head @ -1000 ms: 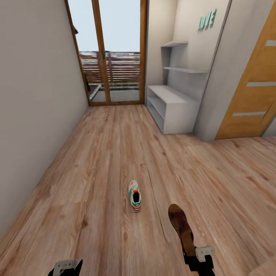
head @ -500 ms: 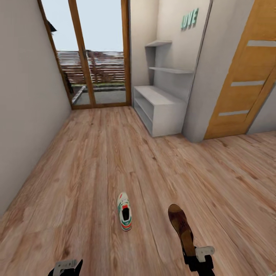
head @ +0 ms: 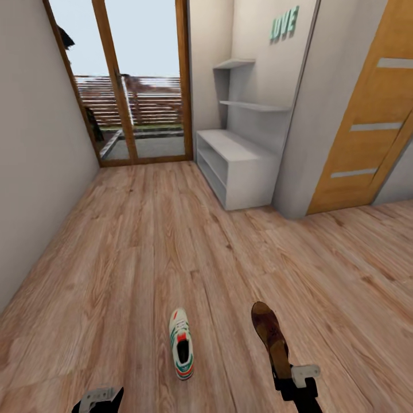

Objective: Pick up the two gym shoes and the two sandals from the corridor floor and place them onto the hallstand (shoe rack) in the corridor, making sure they are on the rack and not on the floor. Arrange them so the two gym shoes are next to each other and the two sandals are next to each other.

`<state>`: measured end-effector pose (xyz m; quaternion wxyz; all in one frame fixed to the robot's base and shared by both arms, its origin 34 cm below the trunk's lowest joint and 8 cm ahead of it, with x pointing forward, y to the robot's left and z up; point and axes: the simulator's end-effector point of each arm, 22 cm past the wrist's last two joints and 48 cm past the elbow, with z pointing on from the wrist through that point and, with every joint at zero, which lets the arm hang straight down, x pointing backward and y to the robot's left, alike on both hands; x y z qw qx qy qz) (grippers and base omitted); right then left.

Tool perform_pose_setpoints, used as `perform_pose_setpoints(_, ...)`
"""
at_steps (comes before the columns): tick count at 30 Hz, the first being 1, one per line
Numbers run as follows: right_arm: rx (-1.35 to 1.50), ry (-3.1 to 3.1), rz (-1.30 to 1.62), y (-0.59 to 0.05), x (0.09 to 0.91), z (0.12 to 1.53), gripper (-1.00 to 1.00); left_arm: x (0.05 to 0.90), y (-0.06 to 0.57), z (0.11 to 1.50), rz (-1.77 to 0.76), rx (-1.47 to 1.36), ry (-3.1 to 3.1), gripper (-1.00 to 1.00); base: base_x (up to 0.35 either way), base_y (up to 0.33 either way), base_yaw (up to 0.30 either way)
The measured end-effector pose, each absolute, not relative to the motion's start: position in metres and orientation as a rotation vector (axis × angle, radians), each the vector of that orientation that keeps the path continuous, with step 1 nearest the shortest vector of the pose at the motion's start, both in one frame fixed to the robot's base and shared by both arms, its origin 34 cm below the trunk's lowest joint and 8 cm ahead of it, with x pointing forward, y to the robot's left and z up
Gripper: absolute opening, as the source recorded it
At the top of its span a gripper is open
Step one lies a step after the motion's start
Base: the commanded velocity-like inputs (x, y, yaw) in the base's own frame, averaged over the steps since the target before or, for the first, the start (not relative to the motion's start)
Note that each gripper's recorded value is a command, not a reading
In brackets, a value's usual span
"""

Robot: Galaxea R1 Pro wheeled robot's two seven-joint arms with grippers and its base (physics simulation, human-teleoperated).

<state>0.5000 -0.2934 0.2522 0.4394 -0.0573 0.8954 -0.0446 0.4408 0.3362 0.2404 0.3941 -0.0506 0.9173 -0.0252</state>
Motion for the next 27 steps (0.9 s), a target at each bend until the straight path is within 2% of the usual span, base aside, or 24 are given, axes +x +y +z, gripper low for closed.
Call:
perform_pose_setpoints(6, -0.136, 2.092, -0.129, -0.293, 0.575, 0.306, -1.00, 0.446, 0.345, 0.240, -0.002, -0.153, 2.336, 1.00, 0.328, 0.000, -0.001)
perform_pose_setpoints(11, -0.119, 2.086, -0.176, -0.300, 0.645, 0.373, -1.00, 0.500, 0.334, 0.244, 0.007, -0.202, 2.394, 1.00, 0.058, 0.000, 0.000)
perform_pose_setpoints(19, -0.114, 2.112, -0.189, -0.305, 0.646, 0.374, -1.00, 0.525, 0.275, 0.246, -0.062, -0.072, 2.428, 1.00, 0.001, 0.000, 0.000)
perform_pose_setpoints(27, -0.115, 2.141, -0.198, -0.309, 0.643, 0.371, -1.00, 0.526, 0.263, 0.246, -0.081, -0.026, 2.434, 1.00, 0.000, 0.000, 0.000)
